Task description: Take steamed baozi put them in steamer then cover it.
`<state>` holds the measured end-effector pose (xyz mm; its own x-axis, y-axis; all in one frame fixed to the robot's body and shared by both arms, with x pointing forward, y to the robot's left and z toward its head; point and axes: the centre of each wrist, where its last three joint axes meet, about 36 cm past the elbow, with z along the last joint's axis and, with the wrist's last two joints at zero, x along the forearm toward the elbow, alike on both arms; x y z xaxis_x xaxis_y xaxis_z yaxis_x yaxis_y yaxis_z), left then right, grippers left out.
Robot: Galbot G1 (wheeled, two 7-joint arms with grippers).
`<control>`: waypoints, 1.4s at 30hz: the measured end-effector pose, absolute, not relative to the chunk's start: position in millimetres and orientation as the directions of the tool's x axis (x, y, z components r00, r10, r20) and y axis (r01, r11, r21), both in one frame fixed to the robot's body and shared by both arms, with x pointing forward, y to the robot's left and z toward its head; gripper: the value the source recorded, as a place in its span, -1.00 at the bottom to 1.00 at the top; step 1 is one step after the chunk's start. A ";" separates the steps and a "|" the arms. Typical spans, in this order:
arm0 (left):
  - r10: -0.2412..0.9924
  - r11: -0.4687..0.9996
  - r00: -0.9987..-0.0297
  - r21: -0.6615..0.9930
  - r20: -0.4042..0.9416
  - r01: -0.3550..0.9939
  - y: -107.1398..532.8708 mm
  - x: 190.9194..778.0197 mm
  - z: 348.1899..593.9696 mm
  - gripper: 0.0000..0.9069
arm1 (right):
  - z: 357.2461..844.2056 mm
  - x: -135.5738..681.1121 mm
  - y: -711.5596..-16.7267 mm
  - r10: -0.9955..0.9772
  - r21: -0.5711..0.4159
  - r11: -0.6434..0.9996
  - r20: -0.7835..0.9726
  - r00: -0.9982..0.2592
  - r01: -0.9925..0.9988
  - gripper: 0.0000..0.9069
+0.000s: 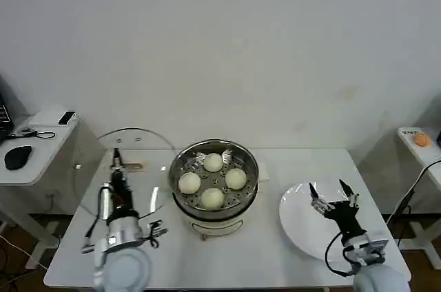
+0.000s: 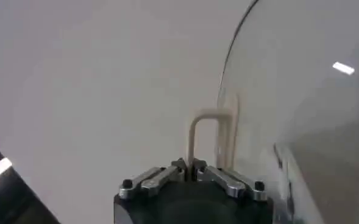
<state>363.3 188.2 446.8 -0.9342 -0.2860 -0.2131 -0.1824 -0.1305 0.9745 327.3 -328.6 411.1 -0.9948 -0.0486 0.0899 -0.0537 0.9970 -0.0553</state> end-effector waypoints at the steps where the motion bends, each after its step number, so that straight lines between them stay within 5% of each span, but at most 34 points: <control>1: -0.277 -0.119 -0.939 0.977 -0.204 -0.178 182.0 364.7 446.9 -1.00 | 413.7 326.8 -330.2 -0.042 -0.058 0.997 0.094 -0.995 -0.047 1.00; 17: -0.141 -0.013 -0.985 0.995 -0.101 -0.100 88.0 399.4 445.3 -1.00 | 418.1 331.0 -342.4 0.049 -0.092 0.995 0.168 -0.985 0.034 1.00; 42: -0.099 0.003 -0.995 1.000 -0.015 -0.016 27.4 428.9 437.7 -1.00 | 403.1 354.2 -347.5 0.072 -0.109 0.993 0.237 -0.969 0.047 1.00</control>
<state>428.9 27.4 437.7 -0.9950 -0.0986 -0.0155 -0.0159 0.0034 0.9999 354.2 -347.5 403.1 -0.9687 0.0722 0.2375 0.0472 0.9929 -0.1093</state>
